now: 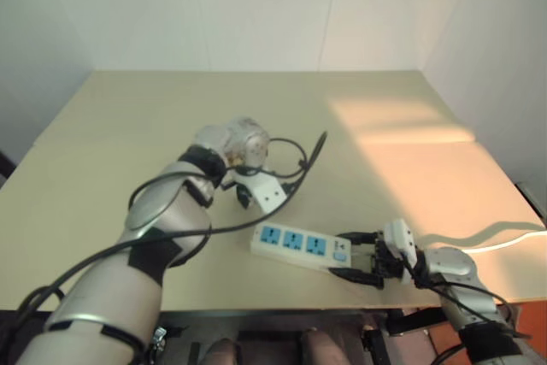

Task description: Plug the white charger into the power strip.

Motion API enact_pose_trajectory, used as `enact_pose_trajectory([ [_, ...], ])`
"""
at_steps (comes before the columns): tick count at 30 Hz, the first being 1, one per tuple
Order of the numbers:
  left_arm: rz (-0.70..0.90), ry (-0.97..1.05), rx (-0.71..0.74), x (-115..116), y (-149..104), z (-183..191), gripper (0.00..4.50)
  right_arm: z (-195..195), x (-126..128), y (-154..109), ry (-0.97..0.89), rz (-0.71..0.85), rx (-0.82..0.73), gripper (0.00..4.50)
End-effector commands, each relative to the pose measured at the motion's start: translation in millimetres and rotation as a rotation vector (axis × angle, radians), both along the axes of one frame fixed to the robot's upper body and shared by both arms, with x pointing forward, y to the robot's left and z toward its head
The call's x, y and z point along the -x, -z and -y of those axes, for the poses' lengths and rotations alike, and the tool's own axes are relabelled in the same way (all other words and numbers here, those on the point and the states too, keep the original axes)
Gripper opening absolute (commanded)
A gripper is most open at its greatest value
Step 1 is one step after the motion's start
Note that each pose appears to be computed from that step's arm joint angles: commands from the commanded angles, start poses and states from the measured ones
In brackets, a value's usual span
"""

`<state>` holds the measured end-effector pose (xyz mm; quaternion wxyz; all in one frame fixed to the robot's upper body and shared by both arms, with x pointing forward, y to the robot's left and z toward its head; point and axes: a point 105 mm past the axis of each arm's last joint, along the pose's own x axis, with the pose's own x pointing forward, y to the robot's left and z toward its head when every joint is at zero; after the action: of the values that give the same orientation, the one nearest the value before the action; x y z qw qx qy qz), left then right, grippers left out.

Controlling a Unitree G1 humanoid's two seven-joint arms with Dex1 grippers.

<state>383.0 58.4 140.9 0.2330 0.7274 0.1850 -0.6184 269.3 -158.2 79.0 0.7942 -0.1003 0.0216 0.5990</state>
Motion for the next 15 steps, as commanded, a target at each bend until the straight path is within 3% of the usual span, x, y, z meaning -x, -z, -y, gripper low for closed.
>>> enact_pose_trajectory([
  [1, 0.068, 0.017, 0.000, -7, 1, 1, 0.99, 5, -3, 0, 0.035, -0.001, 0.027, 3.41],
  [8, 0.031, -0.030, 0.099, -5, -12, 13, 0.99, 7, -5, 1, 0.038, 0.003, 0.040, 3.41],
  [15, -0.149, -0.094, 0.471, 9, -73, 29, 0.99, 7, -5, -1, 0.024, 0.012, 0.043, 3.41],
])
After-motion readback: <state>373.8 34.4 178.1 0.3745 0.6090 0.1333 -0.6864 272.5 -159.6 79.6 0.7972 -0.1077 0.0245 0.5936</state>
